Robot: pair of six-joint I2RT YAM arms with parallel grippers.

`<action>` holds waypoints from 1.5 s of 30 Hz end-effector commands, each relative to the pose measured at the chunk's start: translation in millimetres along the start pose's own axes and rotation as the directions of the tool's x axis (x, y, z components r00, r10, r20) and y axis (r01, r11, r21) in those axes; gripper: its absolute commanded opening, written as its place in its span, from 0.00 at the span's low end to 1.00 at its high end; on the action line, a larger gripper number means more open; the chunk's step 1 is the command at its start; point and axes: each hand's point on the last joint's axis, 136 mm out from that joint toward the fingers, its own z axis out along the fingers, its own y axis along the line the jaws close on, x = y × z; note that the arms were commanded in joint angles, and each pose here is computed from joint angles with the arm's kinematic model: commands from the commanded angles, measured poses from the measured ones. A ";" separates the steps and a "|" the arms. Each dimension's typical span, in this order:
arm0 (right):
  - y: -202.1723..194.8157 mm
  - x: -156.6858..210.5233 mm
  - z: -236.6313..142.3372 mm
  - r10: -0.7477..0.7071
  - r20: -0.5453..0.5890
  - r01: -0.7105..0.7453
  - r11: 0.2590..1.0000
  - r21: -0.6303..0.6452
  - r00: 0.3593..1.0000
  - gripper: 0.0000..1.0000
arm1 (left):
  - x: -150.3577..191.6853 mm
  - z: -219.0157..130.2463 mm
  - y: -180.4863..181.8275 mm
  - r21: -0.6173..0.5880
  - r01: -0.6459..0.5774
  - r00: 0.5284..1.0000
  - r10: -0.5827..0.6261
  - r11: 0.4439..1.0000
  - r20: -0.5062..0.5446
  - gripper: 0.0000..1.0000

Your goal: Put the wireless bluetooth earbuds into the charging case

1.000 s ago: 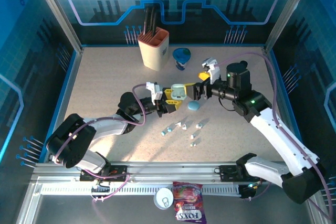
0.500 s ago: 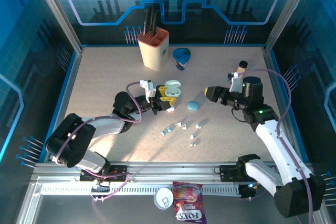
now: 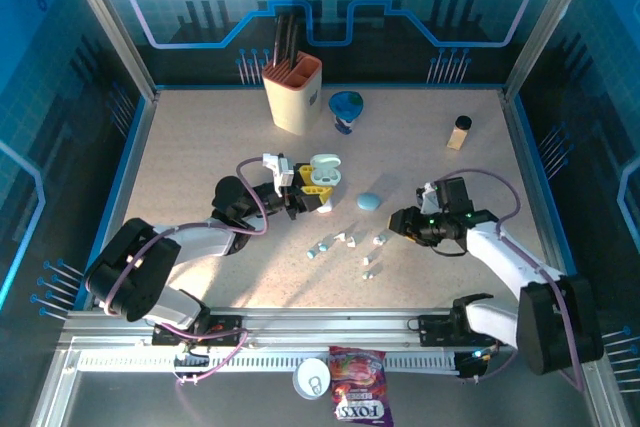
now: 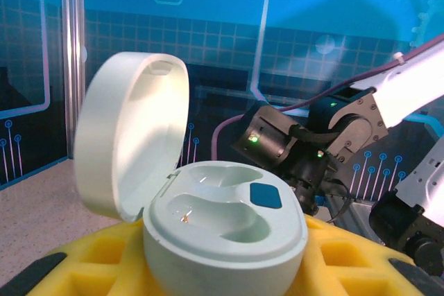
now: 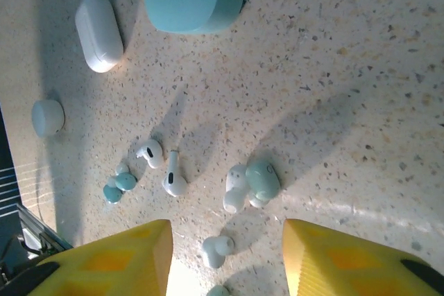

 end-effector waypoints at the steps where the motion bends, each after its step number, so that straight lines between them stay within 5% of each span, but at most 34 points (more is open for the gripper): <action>1: 8.0 -9.1 10.0 -0.058 0.004 0.058 0.997 -0.046 0.998 0.44 | -16.4 -1.7 -7.8 0.034 -0.036 0.999 0.035 0.999 0.037 0.38; 15: -6.3 2.0 50.6 -0.029 -0.107 0.024 0.999 -0.043 0.994 0.40 | -11.8 -4.1 -7.8 0.023 -0.036 0.999 0.036 0.999 0.027 0.38; 45: -11.4 24.7 52.7 -0.010 -0.160 0.004 0.999 -0.042 0.987 0.28 | -9.8 -5.5 -8.6 0.025 -0.039 0.999 0.038 0.999 0.025 0.38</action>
